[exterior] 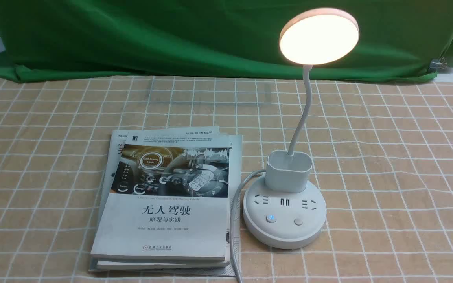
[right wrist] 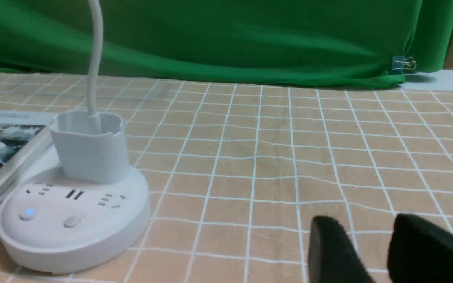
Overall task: Turn off the desk lamp on the light coffee tablecloth by hand.
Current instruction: 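Press the power button on the lamp base to turn the lamp off with the right gripper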
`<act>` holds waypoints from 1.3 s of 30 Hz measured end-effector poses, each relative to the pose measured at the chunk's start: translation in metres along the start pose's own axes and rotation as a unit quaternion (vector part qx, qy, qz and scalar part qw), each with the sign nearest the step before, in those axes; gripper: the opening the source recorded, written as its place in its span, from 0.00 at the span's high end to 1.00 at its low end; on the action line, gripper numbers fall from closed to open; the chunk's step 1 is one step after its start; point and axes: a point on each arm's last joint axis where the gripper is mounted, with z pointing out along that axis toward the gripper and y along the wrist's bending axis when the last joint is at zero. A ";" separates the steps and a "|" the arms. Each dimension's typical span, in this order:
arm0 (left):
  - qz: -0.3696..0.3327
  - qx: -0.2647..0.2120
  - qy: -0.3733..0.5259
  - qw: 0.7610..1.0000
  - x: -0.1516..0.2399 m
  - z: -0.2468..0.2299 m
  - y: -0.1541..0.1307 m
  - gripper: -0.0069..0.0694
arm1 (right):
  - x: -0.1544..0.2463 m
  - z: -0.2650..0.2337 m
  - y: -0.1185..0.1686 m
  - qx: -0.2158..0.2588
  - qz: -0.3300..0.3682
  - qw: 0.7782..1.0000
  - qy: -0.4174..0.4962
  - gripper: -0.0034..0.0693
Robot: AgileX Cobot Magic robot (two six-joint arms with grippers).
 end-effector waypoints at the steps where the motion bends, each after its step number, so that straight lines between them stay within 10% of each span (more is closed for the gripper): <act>1: 0.000 0.000 0.000 1.000 0.000 0.000 0.000 0.90 | 0.000 0.000 0.000 0.000 0.000 1.000 0.000 0.62; 33: 0.000 0.000 0.000 1.000 0.000 0.000 0.000 0.90 | 0.000 0.000 0.000 0.000 0.000 1.000 -0.001 0.62; 39: 0.000 0.000 0.000 1.000 0.000 0.000 0.000 0.90 | -0.006 0.000 0.001 -0.009 0.140 0.989 -0.034 0.62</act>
